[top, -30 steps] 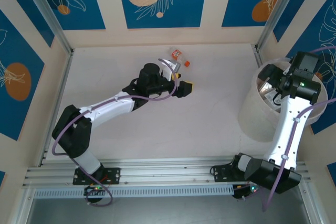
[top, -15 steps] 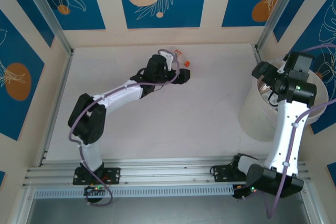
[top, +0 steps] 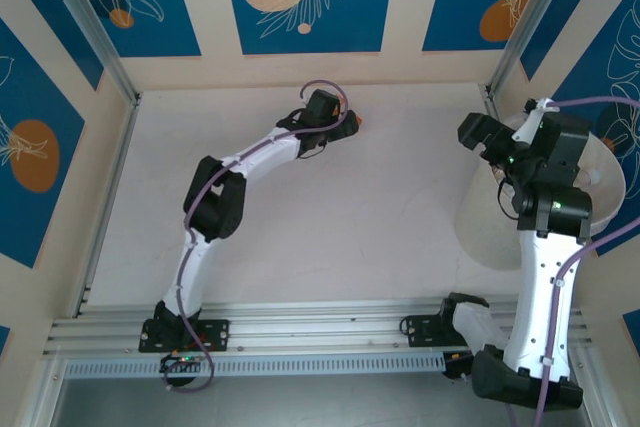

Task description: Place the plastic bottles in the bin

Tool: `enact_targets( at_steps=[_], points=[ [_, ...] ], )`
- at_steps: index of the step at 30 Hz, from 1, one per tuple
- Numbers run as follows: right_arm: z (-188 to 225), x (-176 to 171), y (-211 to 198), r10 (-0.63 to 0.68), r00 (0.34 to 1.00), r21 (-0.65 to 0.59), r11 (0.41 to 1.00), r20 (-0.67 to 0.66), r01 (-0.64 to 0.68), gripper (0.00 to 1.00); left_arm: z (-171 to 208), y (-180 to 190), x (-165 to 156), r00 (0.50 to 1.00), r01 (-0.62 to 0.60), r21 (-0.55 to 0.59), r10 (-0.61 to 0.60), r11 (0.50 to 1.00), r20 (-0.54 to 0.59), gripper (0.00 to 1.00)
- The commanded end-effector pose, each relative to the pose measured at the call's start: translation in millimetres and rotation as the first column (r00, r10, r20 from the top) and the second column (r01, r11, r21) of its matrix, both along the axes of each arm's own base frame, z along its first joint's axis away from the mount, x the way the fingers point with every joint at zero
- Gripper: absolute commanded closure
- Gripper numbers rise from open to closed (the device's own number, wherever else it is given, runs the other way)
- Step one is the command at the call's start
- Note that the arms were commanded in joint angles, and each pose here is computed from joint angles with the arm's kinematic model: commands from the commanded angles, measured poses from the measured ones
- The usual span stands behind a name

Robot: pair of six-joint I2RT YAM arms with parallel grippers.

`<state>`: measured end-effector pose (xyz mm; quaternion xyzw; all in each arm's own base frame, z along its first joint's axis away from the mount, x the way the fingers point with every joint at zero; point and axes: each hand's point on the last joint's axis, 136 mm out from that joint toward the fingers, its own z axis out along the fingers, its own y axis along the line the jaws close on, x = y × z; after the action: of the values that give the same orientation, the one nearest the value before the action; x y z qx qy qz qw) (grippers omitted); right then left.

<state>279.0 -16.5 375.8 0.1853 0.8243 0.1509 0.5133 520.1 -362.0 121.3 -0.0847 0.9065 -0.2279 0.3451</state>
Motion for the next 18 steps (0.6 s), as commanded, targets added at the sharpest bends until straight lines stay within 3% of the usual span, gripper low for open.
enact_targets(
  at_steps=[1,6,12,18],
  points=[
    [26,5,32,0.137,0.979,0.068,0.986,0.152,-0.149,0.00,-16,3,1,0.990,-0.131,0.050,0.133,0.990,-0.051,0.00],
    [27,10,51,0.218,0.962,0.070,0.970,0.166,-0.232,0.01,-23,-17,15,0.988,-0.148,0.075,0.151,0.986,-0.038,0.01],
    [22,14,64,0.267,0.951,0.075,0.957,0.156,-0.281,0.00,-37,-16,35,0.963,-0.268,0.107,0.269,0.957,0.012,0.04],
    [6,28,103,0.411,0.901,0.139,0.893,0.141,-0.429,0.00,-23,-18,35,0.983,-0.185,0.155,0.180,0.971,0.043,0.02]
  ],
)
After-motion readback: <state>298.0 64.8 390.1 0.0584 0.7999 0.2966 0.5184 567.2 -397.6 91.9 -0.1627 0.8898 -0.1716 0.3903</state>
